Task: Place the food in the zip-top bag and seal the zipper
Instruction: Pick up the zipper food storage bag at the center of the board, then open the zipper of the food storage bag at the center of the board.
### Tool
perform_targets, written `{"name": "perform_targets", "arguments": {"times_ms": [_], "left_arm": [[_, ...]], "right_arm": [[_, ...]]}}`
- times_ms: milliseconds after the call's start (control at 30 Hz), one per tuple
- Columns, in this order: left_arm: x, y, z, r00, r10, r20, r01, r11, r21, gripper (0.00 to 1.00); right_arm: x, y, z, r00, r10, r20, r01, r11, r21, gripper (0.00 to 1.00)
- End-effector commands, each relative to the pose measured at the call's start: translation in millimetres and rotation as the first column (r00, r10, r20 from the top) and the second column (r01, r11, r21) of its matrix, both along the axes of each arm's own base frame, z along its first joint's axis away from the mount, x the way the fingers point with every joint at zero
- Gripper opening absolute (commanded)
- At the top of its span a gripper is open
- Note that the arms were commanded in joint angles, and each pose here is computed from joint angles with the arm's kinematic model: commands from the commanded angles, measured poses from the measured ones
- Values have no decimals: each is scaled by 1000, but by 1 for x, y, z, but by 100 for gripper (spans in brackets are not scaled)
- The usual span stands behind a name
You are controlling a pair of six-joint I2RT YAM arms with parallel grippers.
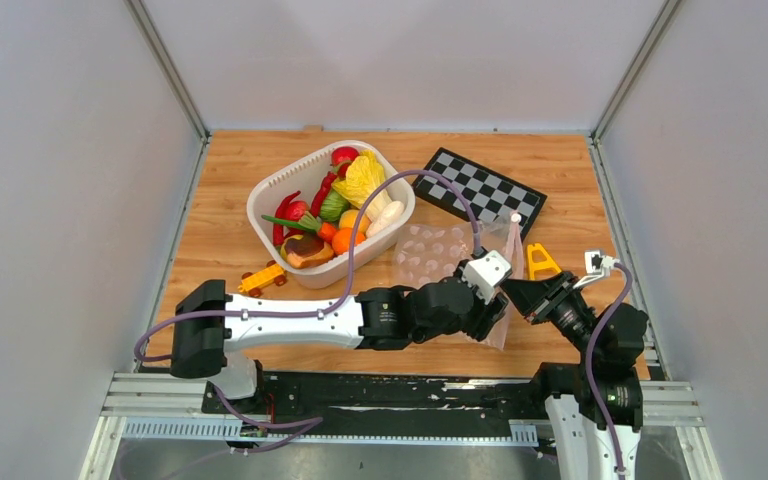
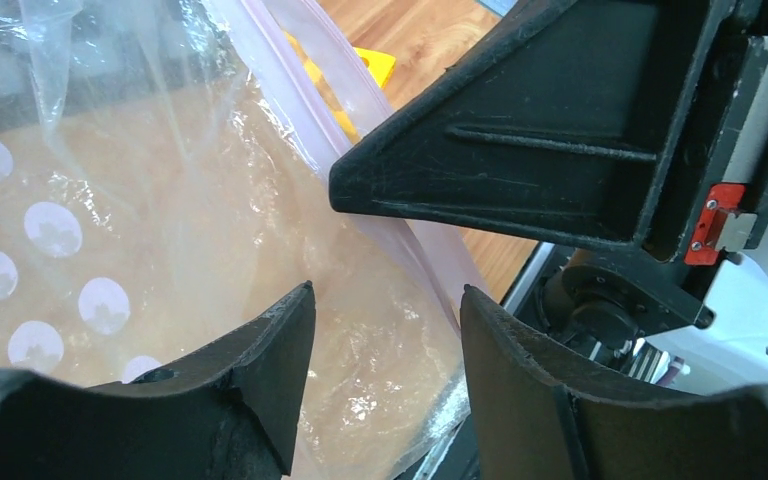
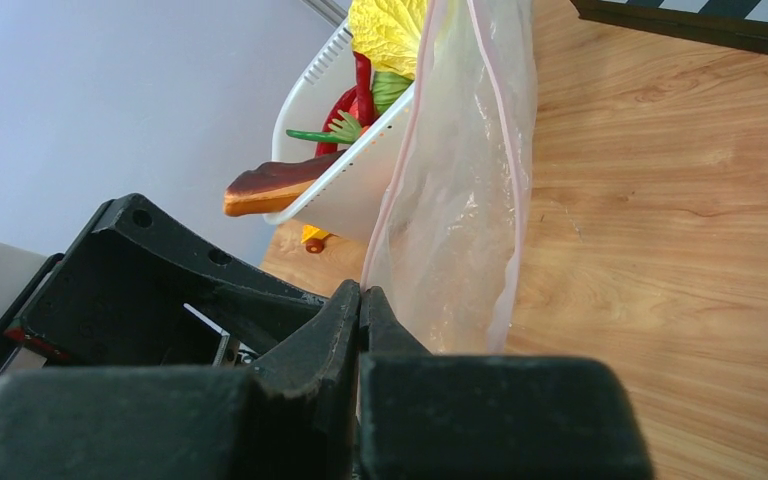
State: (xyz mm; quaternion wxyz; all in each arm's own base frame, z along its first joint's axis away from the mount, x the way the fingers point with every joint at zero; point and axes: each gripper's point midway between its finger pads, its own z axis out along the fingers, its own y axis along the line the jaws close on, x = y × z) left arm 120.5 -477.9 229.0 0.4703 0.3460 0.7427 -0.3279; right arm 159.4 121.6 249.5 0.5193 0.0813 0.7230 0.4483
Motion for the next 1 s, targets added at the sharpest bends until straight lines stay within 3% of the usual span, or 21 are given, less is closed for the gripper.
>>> {"name": "perform_targets", "arguments": {"times_ms": [0, 433, 700, 867, 967], "left_arm": [[7, -3, 19, 998, 51, 27, -50, 998, -43, 62], [13, -2, 11, 990, 124, 72, -126, 992, 18, 62], [13, 0, 11, 988, 127, 84, -128, 992, 2, 32], [11, 4, 14, 990, 112, 86, -110, 994, -25, 19], [11, 6, 20, 990, 115, 85, -110, 992, -56, 11]], "right_arm": [[-7, 3, 18, 999, 13, 40, -14, 1000, 23, 0], [-5, -1, 21, 999, -31, 21, 30, 997, 74, 0], [-4, 1, 19, 1000, -11, 26, 9, 998, 65, 0], [-5, 2, 21, 999, 0, 47, -2, 999, 42, 1], [-8, 4, 23, 998, 20, 65, -22, 999, 25, 15]]}}
